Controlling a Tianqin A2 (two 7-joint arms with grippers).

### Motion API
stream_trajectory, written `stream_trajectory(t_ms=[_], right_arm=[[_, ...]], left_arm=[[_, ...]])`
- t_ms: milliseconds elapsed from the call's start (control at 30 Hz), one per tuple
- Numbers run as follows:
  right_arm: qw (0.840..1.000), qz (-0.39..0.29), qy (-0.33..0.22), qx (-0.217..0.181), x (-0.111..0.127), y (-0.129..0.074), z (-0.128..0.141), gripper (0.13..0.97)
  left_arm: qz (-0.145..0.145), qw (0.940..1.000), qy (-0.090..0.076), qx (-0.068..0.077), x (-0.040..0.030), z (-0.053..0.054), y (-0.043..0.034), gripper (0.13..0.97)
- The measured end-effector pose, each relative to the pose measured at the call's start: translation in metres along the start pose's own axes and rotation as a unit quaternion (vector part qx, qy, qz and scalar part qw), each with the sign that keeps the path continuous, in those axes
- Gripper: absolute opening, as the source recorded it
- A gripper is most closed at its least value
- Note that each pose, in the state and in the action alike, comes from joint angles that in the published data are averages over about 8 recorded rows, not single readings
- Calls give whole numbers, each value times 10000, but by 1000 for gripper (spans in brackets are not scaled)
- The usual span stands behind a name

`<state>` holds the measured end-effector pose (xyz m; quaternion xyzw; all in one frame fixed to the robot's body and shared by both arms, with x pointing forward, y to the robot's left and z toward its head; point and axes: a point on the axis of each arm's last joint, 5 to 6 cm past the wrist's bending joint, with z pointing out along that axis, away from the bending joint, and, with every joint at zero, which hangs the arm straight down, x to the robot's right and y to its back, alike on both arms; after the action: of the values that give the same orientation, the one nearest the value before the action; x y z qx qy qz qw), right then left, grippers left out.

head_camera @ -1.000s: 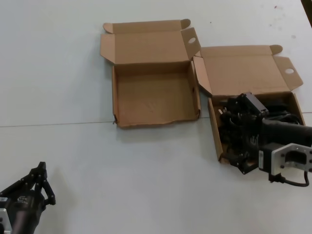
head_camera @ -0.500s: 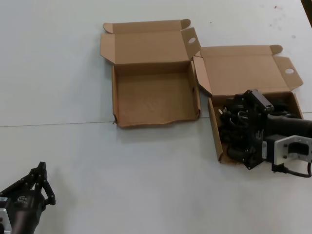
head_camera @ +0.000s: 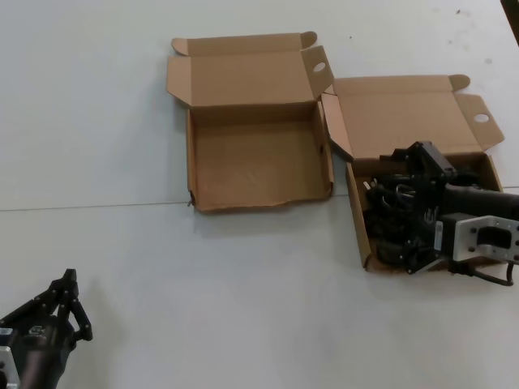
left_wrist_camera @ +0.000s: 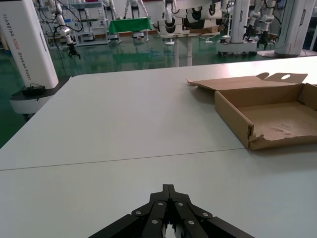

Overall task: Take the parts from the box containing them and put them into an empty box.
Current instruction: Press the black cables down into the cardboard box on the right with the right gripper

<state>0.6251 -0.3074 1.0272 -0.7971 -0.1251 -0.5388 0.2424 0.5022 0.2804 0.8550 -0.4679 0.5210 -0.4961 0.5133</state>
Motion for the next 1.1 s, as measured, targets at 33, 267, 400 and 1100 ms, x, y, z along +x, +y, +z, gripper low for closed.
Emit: stream_trajectory(t_ms=[33, 267, 400, 1100], right_arm=[[10000, 8, 6, -2, 1, 2, 1, 966], [10000, 36, 49, -32, 2, 19, -3, 966], [9999, 64, 92, -28, -7, 15, -15, 966], [9996, 214, 203, 7, -100, -12, -72, 966]], left_arm=[[0, 10000, 0, 0, 0, 0, 0, 156], [0, 10000, 0, 0, 0, 0, 0, 156], [0, 10000, 0, 0, 0, 0, 0, 156], [0, 10000, 0, 0, 0, 0, 0, 156]])
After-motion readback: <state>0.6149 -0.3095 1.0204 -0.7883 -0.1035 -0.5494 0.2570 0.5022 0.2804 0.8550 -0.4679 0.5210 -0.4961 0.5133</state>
